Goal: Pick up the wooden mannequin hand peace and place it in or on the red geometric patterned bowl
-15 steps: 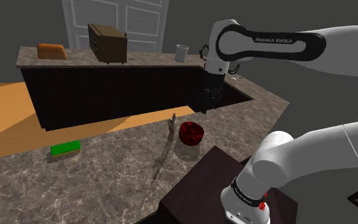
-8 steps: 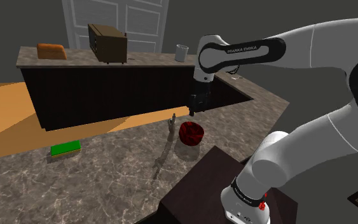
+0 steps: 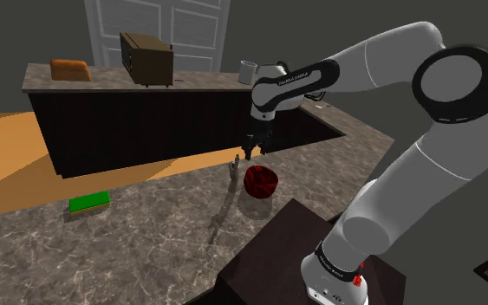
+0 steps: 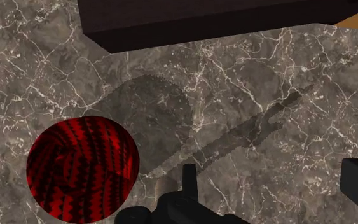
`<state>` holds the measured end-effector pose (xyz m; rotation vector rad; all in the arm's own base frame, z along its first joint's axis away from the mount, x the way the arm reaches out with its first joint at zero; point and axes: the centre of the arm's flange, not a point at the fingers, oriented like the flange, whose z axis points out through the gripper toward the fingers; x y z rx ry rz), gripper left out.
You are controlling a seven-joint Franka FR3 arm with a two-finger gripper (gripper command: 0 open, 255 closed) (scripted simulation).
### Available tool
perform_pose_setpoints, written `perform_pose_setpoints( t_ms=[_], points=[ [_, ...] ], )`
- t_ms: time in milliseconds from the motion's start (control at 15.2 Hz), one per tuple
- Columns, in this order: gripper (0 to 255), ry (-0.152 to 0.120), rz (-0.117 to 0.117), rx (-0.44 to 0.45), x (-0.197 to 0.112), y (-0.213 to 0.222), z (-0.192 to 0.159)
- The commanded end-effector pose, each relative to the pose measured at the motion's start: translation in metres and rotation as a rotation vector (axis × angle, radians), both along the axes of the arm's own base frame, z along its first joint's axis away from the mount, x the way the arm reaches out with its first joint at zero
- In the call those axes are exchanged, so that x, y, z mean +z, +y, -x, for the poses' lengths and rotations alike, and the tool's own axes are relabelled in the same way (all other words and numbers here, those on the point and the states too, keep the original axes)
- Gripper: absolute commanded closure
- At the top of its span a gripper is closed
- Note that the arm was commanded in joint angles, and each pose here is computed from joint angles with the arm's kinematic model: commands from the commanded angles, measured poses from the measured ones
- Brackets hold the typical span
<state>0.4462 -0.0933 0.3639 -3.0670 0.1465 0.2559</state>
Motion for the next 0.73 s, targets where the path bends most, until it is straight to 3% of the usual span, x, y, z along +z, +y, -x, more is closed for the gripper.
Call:
perform_pose_setpoints(
  t_ms=[0,660],
  points=[
    [0,-0.010,0.005,-0.007,-0.020,-0.009,-0.015],
    [0,-0.050,0.024,-0.044,-0.105,-0.055,-0.097]
  ],
)
